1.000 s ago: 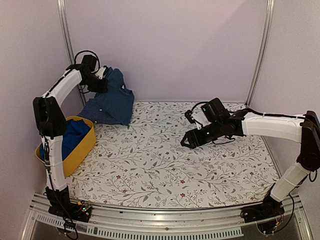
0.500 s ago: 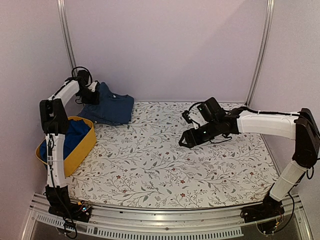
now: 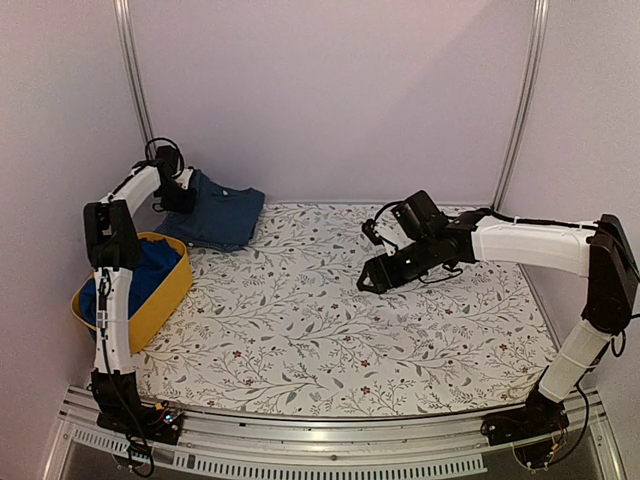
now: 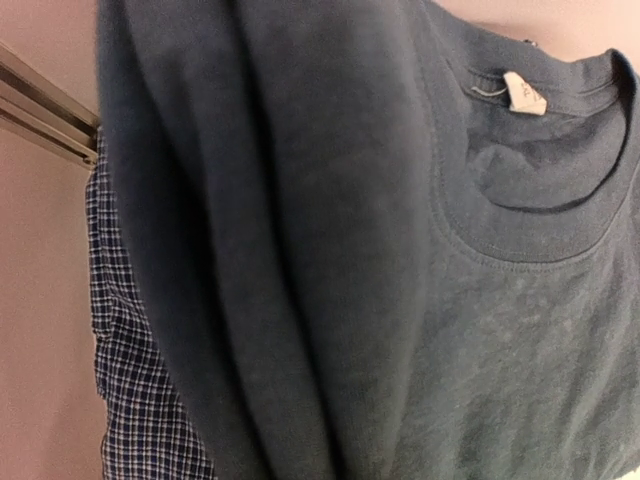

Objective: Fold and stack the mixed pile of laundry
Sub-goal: Place the square-folded T-shirt at the corner of the board.

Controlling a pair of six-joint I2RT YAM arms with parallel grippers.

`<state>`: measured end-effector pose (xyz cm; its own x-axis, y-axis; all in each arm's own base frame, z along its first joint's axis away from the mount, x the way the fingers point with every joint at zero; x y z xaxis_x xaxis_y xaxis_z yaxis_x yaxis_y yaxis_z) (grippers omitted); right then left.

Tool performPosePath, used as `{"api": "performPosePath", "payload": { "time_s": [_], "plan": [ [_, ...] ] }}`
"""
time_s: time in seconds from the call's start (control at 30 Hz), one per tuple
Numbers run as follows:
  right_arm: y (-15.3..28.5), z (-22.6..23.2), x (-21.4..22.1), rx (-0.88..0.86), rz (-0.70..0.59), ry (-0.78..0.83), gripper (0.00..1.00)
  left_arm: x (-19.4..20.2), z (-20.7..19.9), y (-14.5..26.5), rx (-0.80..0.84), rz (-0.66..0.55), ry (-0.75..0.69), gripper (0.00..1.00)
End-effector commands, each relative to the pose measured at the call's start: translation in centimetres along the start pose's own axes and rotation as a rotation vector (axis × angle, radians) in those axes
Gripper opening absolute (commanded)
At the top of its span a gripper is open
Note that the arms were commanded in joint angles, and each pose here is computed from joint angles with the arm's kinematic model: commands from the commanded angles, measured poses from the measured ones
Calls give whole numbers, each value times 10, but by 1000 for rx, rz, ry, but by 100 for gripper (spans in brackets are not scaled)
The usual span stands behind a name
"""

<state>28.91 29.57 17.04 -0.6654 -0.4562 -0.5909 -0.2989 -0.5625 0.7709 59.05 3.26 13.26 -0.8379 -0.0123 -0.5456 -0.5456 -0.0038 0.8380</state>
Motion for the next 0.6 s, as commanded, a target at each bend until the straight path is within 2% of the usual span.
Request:
{"api": "performPosePath", "payload": {
  "time_s": [0.0, 0.1, 0.2, 0.33, 0.43, 0.57],
  "plan": [
    [-3, -2, -4, 2, 13, 12, 67, -10, 33, -2, -113, -56, 25, 2],
    [-4, -1, -4, -4, 16, 13, 67, -7, 39, -6, -121, -52, 38, 6],
    [-6, -1, -4, -8, 19, 6, 67, -8, 44, -6, -136, -57, 59, 24],
    [-5, -1, -6, -5, 13, 5, 68, -18, 55, 13, -233, -98, 107, 55],
    [-3, -2, -8, 3, 5, 10, 68, -30, 64, 41, -309, -152, 147, 71],
    [-1, -7, -12, 14, -7, 8, 69, -51, 61, 94, -288, -269, 222, 87]
  ]
}}
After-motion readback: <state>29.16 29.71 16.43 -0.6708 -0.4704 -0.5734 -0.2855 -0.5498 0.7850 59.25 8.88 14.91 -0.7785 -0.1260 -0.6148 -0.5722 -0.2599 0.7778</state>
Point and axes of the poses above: each gripper's point midway between its finger pads, its own y axis back along the fingers, its own z axis along the line the jaws close on, x = y × z, the point moved 5 cm from there along y, back along the fingers, and after that the axes turned 7 degrees about y, right-handed, at the moved point
